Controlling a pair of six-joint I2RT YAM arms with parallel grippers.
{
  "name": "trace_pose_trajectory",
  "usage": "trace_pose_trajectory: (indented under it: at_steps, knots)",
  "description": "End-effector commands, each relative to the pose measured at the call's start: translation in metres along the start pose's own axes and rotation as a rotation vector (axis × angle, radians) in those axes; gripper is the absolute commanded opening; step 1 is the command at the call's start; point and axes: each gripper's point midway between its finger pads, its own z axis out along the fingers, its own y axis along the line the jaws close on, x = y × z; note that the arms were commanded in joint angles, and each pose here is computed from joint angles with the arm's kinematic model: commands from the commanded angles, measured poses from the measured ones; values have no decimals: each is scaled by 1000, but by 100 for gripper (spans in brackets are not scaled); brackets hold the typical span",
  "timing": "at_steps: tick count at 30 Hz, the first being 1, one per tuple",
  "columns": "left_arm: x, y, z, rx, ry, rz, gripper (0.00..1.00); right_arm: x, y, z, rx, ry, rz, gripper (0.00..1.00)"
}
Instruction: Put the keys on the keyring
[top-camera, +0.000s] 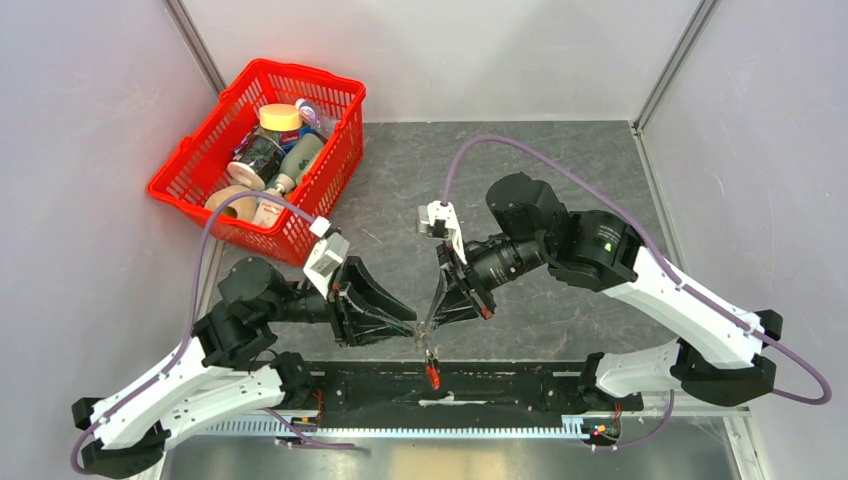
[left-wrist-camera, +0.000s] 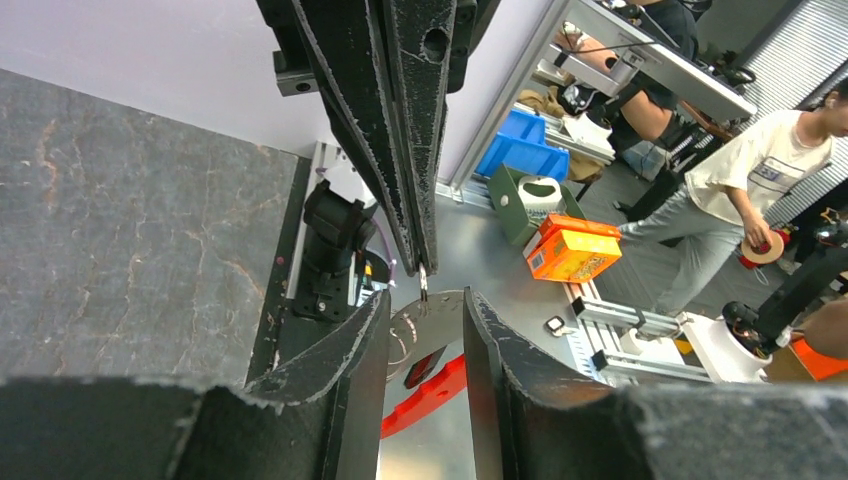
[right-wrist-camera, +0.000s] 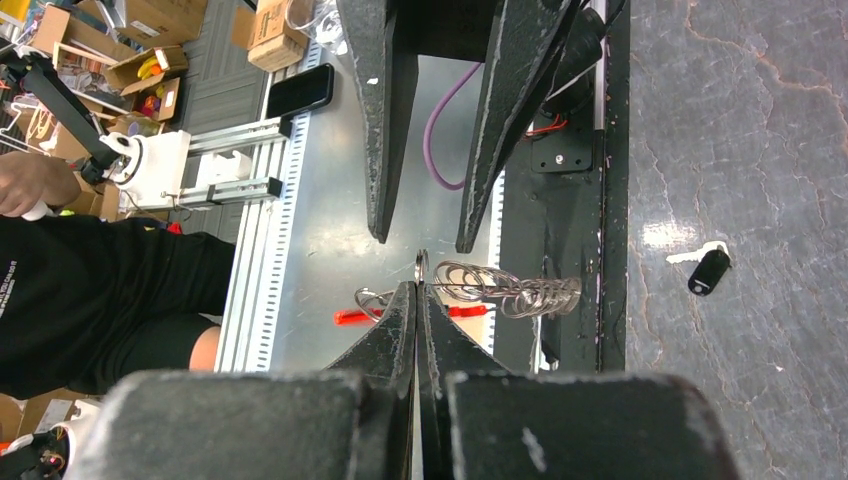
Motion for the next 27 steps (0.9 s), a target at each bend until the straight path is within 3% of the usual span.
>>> trace_pose_trajectory:
  at_steps: [1,11,27]
  knots:
    - [-4,-9,-1,37,14,28,40,-15,8,-3,-17,-36,-51,0]
    - [-1,-7,4,50,29,17,39,-20,2,-1,11,-40,-41,0]
    - [1,-7,4,59,30,21,7,-11,0,3,-3,-10,-23,0]
